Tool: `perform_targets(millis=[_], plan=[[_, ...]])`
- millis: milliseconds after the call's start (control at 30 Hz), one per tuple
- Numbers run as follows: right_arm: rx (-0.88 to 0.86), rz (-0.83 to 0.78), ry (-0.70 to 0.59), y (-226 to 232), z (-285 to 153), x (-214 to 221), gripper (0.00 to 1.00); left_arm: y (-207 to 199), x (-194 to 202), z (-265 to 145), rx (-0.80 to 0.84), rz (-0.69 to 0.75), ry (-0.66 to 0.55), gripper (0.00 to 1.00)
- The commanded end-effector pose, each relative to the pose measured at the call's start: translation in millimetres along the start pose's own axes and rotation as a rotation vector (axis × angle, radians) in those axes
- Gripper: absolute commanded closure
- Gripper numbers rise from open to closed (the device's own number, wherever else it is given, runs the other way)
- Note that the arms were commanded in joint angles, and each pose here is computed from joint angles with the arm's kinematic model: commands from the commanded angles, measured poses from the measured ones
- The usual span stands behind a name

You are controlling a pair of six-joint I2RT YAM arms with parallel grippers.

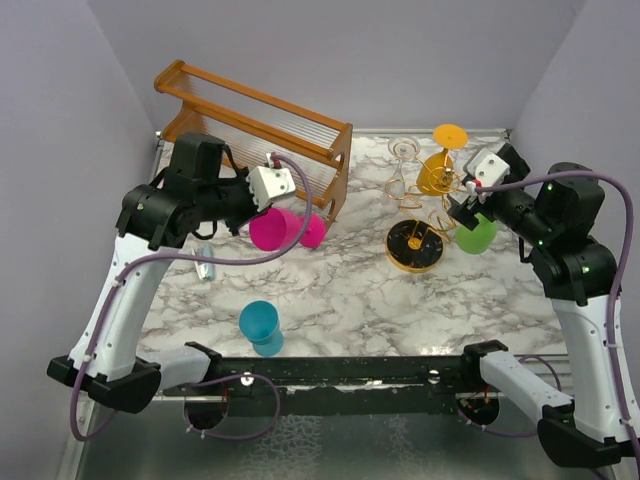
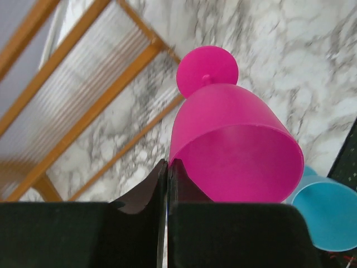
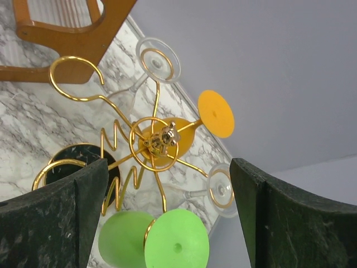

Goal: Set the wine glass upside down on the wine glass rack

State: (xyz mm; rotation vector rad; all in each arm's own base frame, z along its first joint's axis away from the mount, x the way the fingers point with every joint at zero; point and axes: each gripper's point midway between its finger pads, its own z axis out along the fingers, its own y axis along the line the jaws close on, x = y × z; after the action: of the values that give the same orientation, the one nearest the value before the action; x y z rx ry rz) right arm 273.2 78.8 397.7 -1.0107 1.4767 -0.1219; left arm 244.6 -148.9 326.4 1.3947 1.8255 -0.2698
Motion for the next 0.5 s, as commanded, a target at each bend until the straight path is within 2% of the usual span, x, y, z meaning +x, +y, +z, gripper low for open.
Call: perform_targets(millis=[0,100,267,467], plan=[[-0.044,-0.011,-0.124,1,2,-28,0.11,-23,-66,-25,0.100,0.060,-0.322,1.00],[-0.075,0.007,-0.160,6,5,-35,0.15,-28,-91,-30,0.142,0.046,-0.438,1.00],[-0.113,0.081,-0.234,11,10,-51,0.27,-18,-121,-24,0.177,-0.111,-0.551,1.00],[-0.200,0.169,-0.316,19,16,-71,0.27,0,-150,-33,0.136,-0.228,-0.642,1.00]])
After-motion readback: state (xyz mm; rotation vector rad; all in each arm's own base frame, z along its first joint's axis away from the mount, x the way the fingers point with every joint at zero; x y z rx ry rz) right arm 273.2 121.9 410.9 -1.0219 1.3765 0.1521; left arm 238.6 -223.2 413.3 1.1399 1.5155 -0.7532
